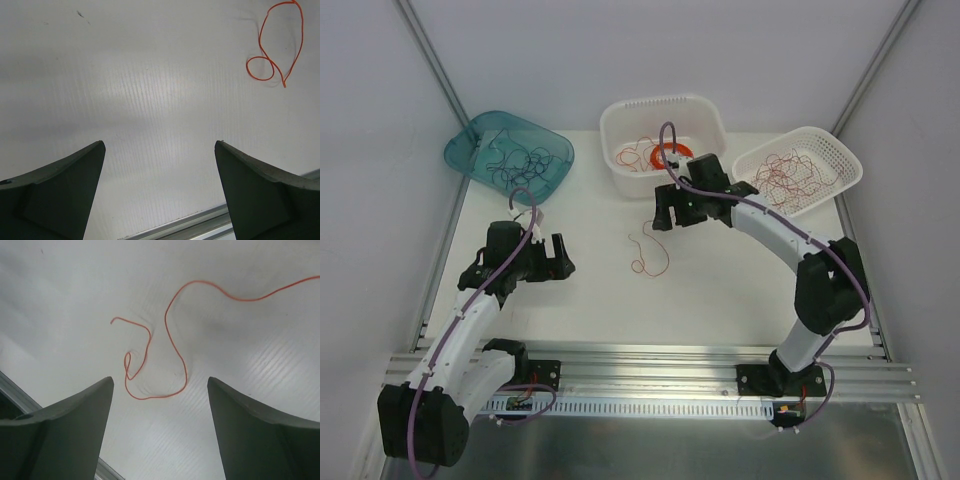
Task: Untangle the cables
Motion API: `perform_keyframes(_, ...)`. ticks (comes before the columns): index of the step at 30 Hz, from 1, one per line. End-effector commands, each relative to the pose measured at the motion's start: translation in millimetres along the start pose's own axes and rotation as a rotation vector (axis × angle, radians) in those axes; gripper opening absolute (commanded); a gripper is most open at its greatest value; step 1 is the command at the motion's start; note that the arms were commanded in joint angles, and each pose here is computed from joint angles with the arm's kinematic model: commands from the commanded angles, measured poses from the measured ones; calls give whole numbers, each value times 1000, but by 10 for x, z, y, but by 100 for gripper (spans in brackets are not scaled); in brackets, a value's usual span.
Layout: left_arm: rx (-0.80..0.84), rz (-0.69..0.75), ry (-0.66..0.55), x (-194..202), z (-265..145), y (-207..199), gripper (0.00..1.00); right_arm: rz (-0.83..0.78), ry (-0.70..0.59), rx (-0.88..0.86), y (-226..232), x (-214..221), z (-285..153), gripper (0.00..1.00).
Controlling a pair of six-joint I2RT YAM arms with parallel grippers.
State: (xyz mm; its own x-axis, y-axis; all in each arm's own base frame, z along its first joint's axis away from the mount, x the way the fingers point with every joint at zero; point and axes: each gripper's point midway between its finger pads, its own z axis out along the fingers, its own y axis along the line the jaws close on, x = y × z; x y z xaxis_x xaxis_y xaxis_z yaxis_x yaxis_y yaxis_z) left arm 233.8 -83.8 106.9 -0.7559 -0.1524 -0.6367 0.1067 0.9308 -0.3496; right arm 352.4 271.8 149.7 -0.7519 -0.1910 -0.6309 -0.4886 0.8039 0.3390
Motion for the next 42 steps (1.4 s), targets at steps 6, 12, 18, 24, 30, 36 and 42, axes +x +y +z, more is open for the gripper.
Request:
perform_keyframes(6, 14, 32, -41, -95, -15, -47, 93, -59, 175, 33, -27, 666, 434, 66)
perform_keyframes(12, 12, 30, -40, -93, -15, -44, 92, -86, 232, 72, -102, 848, 729, 54)
perform_keyframes(18, 9, 31, -41, -90, -15, -37, 92, -126, 255, 80, -80, 930, 857, 34)
perform_keyframes(24, 8, 32, -38, -87, -8, -34, 92, -187, 172, 73, 55, 665, 533, 1)
perform_keyframes(30, 6, 30, -29, -72, 4, -27, 92, -304, -55, 91, 334, -228, -228, 1)
perform_keyframes(36, 9, 30, -29, -75, 4, -33, 92, -400, -308, 157, 512, -1091, -980, 1)
perform_keyframes(42, 24, 21, -18, -63, 15, -60, 93, -427, -621, 264, 611, -1981, -1607, 1)
